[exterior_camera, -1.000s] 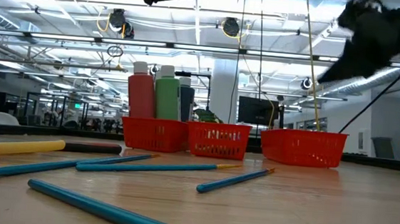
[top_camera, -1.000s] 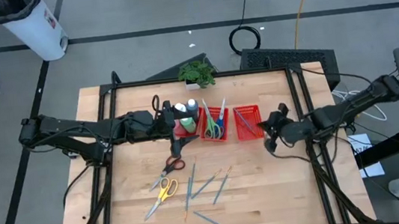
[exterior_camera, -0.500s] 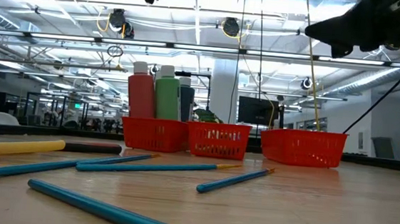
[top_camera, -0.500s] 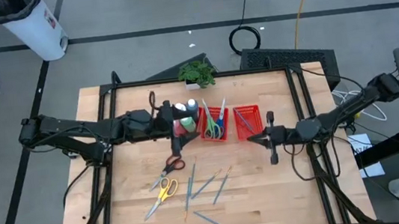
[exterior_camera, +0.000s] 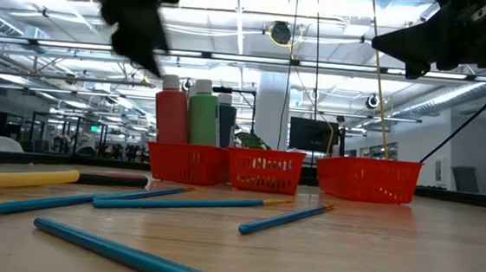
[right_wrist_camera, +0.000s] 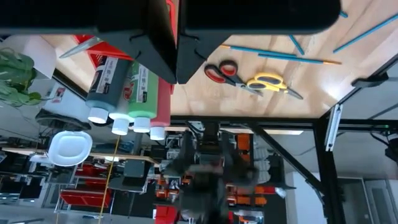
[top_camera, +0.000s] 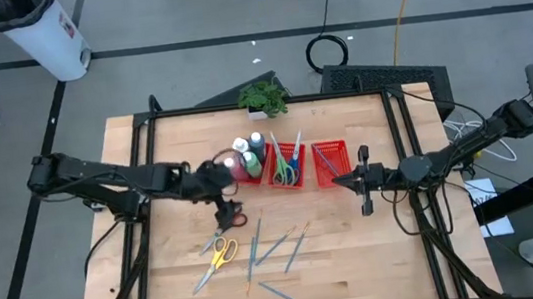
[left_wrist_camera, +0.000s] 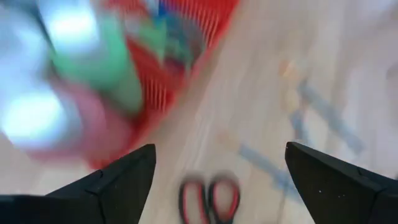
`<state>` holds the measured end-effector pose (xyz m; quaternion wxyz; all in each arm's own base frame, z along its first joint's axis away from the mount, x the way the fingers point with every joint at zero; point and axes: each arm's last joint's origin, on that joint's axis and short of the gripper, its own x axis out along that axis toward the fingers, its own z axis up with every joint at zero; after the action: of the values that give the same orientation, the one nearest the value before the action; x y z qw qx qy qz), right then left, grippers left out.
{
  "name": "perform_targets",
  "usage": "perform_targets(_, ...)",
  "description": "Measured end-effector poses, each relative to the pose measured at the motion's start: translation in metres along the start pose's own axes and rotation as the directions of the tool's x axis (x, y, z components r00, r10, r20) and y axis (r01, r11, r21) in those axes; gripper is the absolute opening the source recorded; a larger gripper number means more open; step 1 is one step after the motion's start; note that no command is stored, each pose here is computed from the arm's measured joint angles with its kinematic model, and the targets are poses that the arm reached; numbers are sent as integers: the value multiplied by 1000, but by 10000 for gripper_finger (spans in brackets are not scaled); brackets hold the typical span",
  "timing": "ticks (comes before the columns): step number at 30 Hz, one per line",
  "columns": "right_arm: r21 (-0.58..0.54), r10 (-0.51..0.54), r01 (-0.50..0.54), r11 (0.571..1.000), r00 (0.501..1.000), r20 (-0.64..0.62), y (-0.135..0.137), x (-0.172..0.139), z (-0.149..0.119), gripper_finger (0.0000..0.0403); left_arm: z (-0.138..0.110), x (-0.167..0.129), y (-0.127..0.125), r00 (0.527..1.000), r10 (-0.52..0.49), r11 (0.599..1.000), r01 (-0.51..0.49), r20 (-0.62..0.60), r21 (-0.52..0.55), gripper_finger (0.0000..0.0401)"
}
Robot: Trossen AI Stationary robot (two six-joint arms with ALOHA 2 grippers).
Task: Pick & Place Paint Supplies
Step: Put the black scissors into the middle red bin
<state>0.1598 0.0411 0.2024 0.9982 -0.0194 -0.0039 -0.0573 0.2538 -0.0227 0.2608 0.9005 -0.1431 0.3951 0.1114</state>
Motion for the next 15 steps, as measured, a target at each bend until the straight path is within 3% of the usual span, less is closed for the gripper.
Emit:
perform_targets(3, -4, 0, 0, 1000, 1000, -3, 0, 0, 0, 0, -25, 15, 3, 990, 47, 998, -53, -130, -42, 365)
perform_targets(7, -10, -1, 1, 1000, 1000, -14, 0, 0, -2, 0, -50, 38, 6, 986, 55, 995, -69, -160, -79, 365)
perform_targets(15, -14, -1, 1, 1000, 1000, -23, 0, 0, -3, 0, -87, 66, 31, 952, 206, 958, -243, -225, -151, 365)
